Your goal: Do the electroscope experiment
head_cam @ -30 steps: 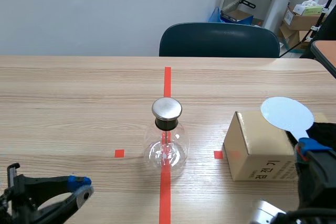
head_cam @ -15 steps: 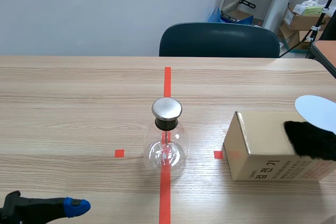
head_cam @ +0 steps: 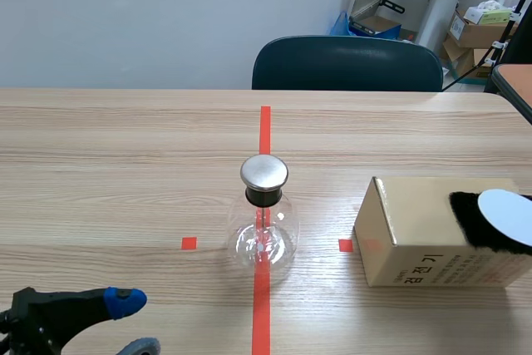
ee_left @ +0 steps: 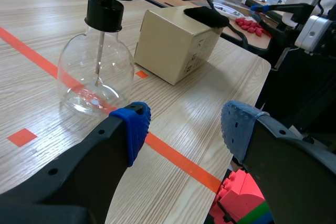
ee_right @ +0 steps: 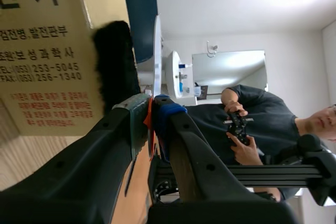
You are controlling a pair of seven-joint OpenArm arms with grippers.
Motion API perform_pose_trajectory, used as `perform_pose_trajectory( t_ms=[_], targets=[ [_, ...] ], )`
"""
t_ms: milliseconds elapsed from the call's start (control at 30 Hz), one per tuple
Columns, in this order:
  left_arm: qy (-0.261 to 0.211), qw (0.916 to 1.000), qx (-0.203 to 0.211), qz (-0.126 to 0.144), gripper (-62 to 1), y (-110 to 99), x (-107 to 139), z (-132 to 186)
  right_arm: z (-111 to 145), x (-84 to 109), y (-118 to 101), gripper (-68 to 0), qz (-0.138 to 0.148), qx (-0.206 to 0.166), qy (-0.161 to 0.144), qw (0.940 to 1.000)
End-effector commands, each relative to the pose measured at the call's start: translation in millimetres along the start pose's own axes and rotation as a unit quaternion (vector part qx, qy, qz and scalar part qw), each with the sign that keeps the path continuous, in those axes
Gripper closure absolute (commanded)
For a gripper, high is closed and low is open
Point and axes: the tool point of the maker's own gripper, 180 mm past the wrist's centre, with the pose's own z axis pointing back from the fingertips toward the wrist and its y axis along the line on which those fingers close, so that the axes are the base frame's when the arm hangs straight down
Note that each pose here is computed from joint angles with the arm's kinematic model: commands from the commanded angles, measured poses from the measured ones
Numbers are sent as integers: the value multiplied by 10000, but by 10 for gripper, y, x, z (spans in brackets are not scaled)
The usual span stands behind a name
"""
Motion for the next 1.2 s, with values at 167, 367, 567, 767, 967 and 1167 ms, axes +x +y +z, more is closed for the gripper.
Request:
perform_pose_trajectory(
  t_ms=[167, 367, 567, 767, 967, 1167],
  targets=[
    [-241, 9997, -16, 36, -328, -33, 86, -67, -82, -171, -51, -17, 278, -295, 139, 9991],
    [-255, 9997, -19, 35, -328, -34, 90, -68, -95, -296, 74, -17, 355, -144, 312, 9988],
    [-266, 9996, -19, 35, -328, -34, 94, -68, -130, -389, 103, -17, 469, -78, 501, 9976],
    [-267, 9996, -18, 36, -328, -34, 94, -68, -103, -402, 186, -17, 526, 90, 527, 9972],
    [-278, 9996, -16, 43, -328, -37, 94, -74, -62, -200, 303, -17, 486, 274, -36, 9984],
    [-271, 9996, -18, 51, -328, -40, 89, -78, -61, -44, 328, -17, 437, 295, -417, 9977]
  ],
)
